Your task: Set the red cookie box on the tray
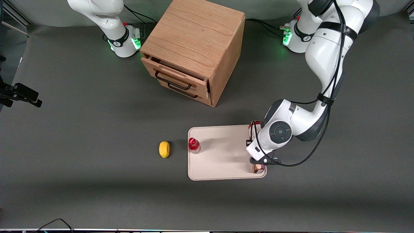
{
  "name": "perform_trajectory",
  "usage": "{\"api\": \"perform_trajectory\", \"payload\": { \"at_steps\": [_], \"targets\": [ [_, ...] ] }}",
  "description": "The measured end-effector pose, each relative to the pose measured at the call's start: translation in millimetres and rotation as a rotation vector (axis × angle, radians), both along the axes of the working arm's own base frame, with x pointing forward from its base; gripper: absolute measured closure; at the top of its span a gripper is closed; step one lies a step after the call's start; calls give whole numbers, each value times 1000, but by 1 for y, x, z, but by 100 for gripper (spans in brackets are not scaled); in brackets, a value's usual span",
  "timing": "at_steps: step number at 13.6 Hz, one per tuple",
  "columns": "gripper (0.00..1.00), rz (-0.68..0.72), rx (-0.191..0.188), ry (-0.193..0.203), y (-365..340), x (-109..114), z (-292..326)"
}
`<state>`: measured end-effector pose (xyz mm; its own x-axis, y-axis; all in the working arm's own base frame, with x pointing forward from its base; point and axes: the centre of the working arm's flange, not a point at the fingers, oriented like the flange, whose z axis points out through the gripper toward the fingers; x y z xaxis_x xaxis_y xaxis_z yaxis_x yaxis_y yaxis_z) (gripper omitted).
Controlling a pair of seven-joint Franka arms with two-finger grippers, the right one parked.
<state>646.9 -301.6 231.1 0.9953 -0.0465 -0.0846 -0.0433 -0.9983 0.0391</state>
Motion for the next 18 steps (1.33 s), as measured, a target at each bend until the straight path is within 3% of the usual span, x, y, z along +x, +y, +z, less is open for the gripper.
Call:
{"api": "perform_trajectory", "payload": {
  "at_steps": [2,3,6,11,13,15,18],
  "targets": [
    [94,3,-1,3,0,0,-5],
    [87,4,-1,5,0,0,-6],
    [56,11,-14,-18,0,3,-4],
    [3,73,-67,-113,23,22,61],
    [0,118,-83,-147,47,21,120],
    [0,156,-37,-141,89,12,177],
    [0,157,49,-90,159,-13,249]
  ]
}}
